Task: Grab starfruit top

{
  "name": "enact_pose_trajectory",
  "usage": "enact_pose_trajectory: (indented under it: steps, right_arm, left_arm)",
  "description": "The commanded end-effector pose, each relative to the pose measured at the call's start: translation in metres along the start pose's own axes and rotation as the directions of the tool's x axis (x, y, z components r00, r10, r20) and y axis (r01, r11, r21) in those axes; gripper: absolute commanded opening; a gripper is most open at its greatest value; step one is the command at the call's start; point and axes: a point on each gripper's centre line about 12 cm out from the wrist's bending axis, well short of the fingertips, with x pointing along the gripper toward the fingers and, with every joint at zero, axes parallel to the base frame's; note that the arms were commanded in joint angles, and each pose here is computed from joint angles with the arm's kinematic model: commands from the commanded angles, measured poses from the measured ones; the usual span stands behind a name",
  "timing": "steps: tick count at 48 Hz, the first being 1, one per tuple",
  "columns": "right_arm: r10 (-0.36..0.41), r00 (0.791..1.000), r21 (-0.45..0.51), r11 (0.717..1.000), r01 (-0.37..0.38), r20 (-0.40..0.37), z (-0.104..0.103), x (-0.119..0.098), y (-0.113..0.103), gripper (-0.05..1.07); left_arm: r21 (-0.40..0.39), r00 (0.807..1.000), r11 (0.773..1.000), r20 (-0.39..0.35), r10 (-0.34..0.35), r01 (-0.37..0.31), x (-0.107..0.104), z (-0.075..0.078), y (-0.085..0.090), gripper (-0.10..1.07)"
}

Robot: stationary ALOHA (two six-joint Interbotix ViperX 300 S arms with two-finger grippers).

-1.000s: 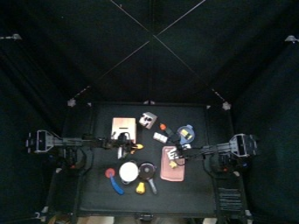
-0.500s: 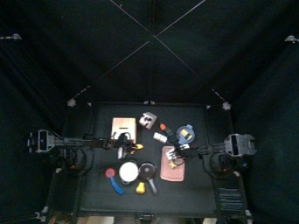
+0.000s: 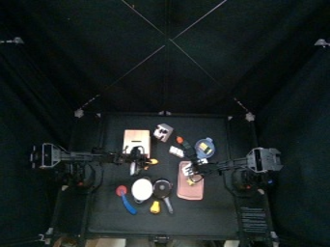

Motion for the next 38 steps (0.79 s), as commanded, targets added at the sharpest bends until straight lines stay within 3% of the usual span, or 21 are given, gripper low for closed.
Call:
enact_pose_trajectory:
  steps: [1,38]
  right_arm:
    - [0.038,0.999,0.018,0.999,-0.039,0.031,0.011,-0.017,0.009,0.74]
    - [0.039,0.998,0.007,0.999,-0.039,0.054,0.017,-0.028,0.014,0.73]
  left_arm:
    - [0.001,1.000,1.000,0.019,-0.002,0.002,0.001,0.006,0.000,0.62]
    - [-0.013,1.000,1.000,0.013,0.006,-0.006,0.002,0.004,0.002,0.62]
